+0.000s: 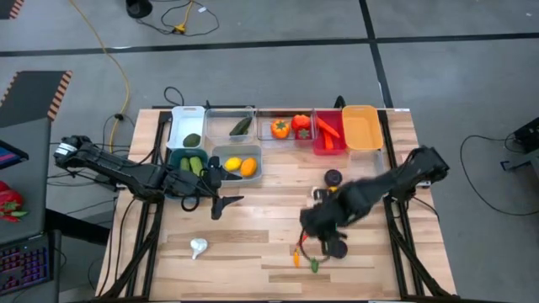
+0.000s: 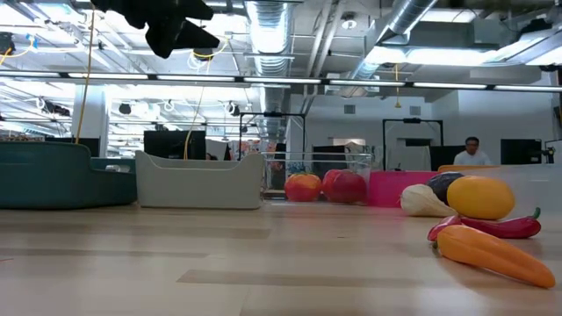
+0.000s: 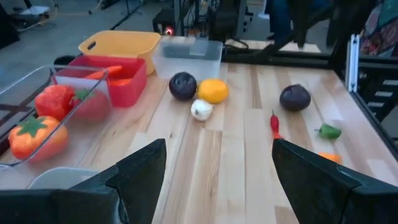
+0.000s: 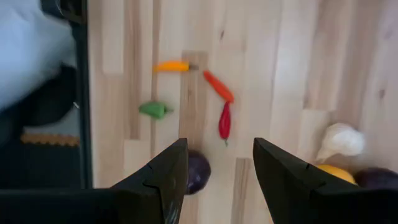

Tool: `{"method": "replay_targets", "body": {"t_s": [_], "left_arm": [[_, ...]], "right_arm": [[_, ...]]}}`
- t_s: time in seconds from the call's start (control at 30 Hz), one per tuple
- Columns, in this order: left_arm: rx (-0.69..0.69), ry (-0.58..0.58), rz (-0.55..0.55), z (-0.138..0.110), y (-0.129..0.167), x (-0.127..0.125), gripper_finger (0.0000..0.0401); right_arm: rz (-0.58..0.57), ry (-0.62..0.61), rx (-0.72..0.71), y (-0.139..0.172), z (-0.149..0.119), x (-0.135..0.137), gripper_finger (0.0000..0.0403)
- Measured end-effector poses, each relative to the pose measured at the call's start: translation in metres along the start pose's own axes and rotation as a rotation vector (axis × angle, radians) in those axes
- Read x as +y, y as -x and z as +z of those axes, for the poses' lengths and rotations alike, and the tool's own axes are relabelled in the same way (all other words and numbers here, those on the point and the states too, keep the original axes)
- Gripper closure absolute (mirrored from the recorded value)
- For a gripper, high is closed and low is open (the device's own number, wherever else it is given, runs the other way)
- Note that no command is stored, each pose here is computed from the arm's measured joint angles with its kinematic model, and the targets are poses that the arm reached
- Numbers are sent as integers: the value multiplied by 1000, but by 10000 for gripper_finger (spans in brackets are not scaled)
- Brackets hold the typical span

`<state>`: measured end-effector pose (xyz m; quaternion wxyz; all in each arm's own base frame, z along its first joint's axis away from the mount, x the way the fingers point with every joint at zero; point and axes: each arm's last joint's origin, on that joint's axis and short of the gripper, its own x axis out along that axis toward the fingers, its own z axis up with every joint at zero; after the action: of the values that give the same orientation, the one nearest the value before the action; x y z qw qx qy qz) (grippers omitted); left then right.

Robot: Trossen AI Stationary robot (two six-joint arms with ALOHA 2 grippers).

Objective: Sort produce into baskets
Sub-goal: Put the red chili pepper into the top left transparent bin

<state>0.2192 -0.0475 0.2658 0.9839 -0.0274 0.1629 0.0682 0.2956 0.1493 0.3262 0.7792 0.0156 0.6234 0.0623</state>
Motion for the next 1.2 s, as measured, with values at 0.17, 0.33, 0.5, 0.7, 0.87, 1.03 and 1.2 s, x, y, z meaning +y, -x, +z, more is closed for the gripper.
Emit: {"method": "replay_targets", "body": {"t_s": [0.17, 0.33, 0.5, 0.7, 0.87, 1.03, 1.2], "left_arm": [[-4, 4, -1, 0, 0, 0, 122], [-5, 5, -1, 1, 0, 0, 122], [-5, 6, -1, 1, 0, 0, 122], [-4, 7, -3, 1, 0, 0, 122], [-3, 7, -3, 0, 0, 0, 122], [-3, 7, -4, 0, 0, 0, 122], [-3, 7, -5, 0, 0, 0, 122]], "right_arm": [[-37, 71, 106, -40, 1, 29, 195], [-98, 46, 229, -70, -4, 42, 195], [-150, 31, 313, -87, -8, 46, 195], [-218, 30, 340, -110, -1, 40, 195], [-234, 68, 399, -132, 7, 28, 195], [-241, 72, 450, -150, 14, 12, 197], [-201, 54, 448, -158, 20, -1, 210]]}}
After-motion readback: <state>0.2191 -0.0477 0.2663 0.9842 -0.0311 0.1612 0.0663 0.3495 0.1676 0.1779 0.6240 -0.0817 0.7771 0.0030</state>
